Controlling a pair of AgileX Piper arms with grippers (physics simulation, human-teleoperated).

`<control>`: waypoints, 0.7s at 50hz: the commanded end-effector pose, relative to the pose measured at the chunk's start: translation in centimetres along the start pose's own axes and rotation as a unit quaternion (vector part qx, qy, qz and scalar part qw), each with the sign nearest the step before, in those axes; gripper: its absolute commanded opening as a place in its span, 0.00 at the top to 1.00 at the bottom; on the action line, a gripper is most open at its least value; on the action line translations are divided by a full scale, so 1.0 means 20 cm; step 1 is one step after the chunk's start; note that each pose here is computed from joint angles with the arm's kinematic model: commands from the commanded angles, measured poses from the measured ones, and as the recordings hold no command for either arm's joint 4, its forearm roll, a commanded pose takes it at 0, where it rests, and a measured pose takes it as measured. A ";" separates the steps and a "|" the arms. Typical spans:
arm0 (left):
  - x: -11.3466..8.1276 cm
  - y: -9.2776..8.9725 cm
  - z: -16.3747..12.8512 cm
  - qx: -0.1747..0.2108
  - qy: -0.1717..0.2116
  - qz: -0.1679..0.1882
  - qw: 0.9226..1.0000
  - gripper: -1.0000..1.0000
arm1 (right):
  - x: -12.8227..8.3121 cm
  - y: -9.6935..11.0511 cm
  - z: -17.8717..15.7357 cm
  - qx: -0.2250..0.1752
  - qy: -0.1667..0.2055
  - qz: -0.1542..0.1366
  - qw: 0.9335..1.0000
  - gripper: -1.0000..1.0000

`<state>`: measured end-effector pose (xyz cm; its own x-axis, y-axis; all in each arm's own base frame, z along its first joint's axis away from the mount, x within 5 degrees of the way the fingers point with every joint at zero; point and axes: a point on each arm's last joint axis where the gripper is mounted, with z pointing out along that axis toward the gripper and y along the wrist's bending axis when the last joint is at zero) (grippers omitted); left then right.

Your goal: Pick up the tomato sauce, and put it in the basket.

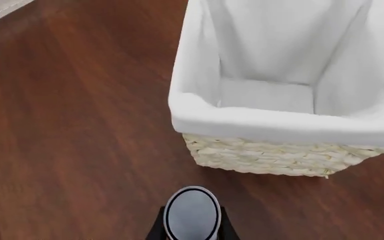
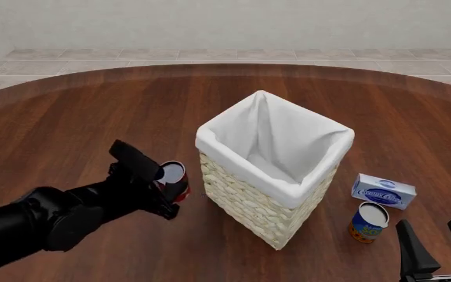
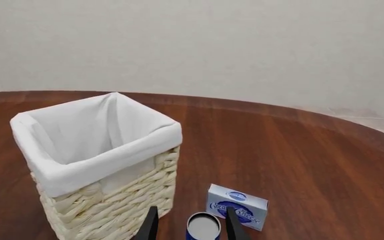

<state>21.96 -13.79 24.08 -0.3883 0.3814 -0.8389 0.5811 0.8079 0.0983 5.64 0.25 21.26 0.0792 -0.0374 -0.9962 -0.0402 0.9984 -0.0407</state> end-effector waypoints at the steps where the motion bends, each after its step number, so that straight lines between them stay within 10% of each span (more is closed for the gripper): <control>1: -0.10 0.05 -0.13 -0.016 -0.025 0.014 0.999 1.00 | 0.00 0.00 0.00 -0.001 -0.001 0.000 1.000 0.00; 35: -0.50 0.10 -0.41 -0.036 -0.090 0.079 0.992 1.00 | 0.00 0.00 0.00 -0.004 -0.001 0.000 1.000 0.00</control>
<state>21.38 -11.83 34.49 -0.2227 0.3976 -0.8901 0.5539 0.8030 0.2201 5.63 0.29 21.27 0.0810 -0.0387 -0.9960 -0.0473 0.9980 -0.0426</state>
